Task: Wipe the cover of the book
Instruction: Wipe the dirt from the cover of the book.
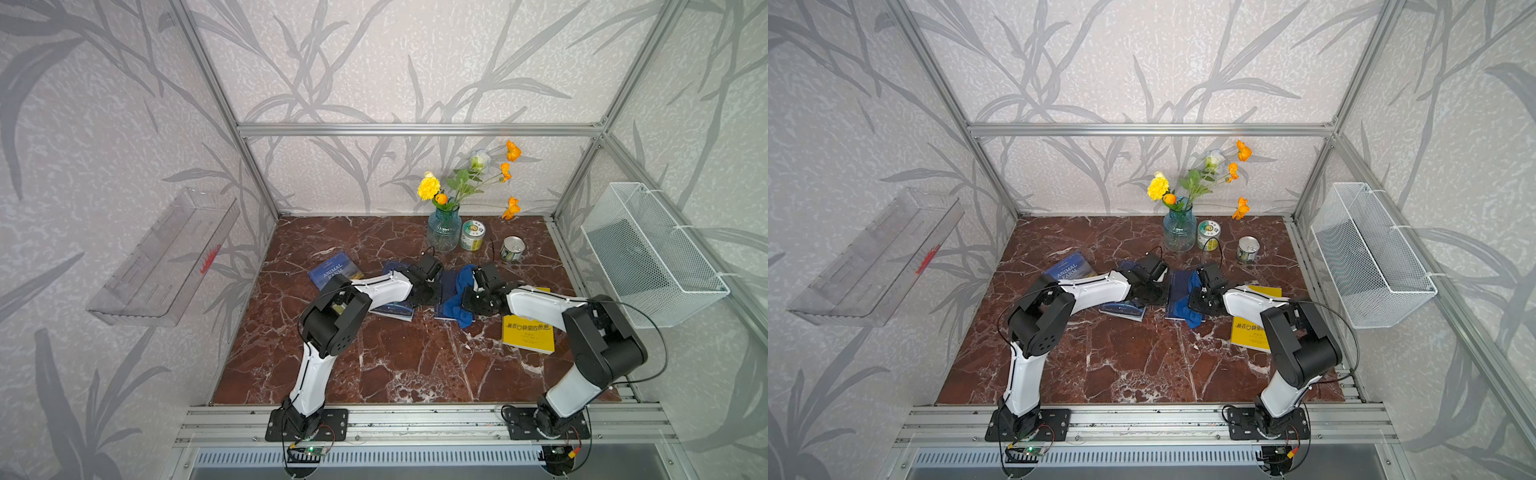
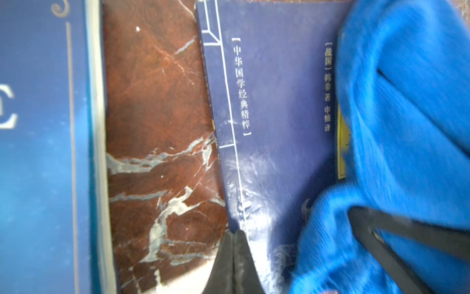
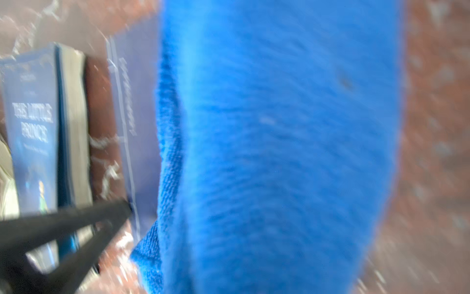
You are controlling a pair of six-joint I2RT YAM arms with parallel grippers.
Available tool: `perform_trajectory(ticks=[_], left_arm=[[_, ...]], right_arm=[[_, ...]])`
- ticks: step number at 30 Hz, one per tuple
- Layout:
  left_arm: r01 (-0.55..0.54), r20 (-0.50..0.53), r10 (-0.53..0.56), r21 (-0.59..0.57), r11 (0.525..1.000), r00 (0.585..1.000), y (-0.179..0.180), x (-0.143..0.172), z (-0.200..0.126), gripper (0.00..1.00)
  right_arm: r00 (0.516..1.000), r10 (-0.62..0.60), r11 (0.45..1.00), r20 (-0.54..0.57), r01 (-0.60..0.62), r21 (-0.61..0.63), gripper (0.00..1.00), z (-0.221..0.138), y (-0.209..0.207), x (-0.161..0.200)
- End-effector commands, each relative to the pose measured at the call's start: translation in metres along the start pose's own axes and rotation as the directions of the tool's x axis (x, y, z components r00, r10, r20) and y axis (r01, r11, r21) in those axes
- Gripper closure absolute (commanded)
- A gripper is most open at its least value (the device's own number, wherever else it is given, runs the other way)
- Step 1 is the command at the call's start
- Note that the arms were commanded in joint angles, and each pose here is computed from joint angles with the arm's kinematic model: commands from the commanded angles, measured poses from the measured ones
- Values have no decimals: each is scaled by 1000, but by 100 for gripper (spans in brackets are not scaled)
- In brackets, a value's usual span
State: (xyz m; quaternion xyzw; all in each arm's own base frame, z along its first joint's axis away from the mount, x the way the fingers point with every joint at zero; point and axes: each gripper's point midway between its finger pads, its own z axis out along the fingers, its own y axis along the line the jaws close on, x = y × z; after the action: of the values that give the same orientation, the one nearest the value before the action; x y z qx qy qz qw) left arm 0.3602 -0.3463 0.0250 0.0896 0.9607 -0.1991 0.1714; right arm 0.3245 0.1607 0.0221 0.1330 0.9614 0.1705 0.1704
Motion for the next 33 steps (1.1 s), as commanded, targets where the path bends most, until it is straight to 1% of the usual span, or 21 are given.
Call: perform_trajectory(ticks=[1, 4, 8, 12, 16, 19, 24, 29, 33], left_arm=[[-10, -137, -7, -126, 992, 991, 35, 44, 9, 97], [-9, -140, -9, -124, 992, 990, 34, 45, 10, 97], [-9, -137, -9, -128, 992, 990, 36, 45, 10, 97], [-11, -134, -6, -128, 992, 991, 36, 44, 11, 97], [-17, -133, 0, -126, 992, 991, 35, 44, 10, 97], [-18, -129, 1, -127, 992, 992, 35, 43, 10, 97], [-16, -128, 0, -123, 992, 992, 34, 43, 9, 97], [-16, -125, 0, -122, 992, 992, 34, 43, 7, 97], [-18, -120, 2, -126, 992, 993, 34, 42, 6, 97]], right_arm=[[986, 41, 975, -161, -4, 222, 90, -2, -61, 53], [988, 57, 975, -141, -25, 220, 90, -5, -62, 38], [993, 65, 978, -101, -44, 203, 90, -4, -52, 3], [991, 62, 974, -117, -34, 222, 90, 13, -41, -23], [987, 67, 971, -145, -32, 235, 90, 30, -34, -35], [985, 75, 972, -157, -37, 232, 90, 33, -31, -37], [990, 75, 972, -122, -46, 230, 90, 22, -33, -36], [990, 68, 970, -122, -36, 241, 90, 7, -42, -21], [993, 65, 975, -101, -42, 218, 90, -7, -43, -6]])
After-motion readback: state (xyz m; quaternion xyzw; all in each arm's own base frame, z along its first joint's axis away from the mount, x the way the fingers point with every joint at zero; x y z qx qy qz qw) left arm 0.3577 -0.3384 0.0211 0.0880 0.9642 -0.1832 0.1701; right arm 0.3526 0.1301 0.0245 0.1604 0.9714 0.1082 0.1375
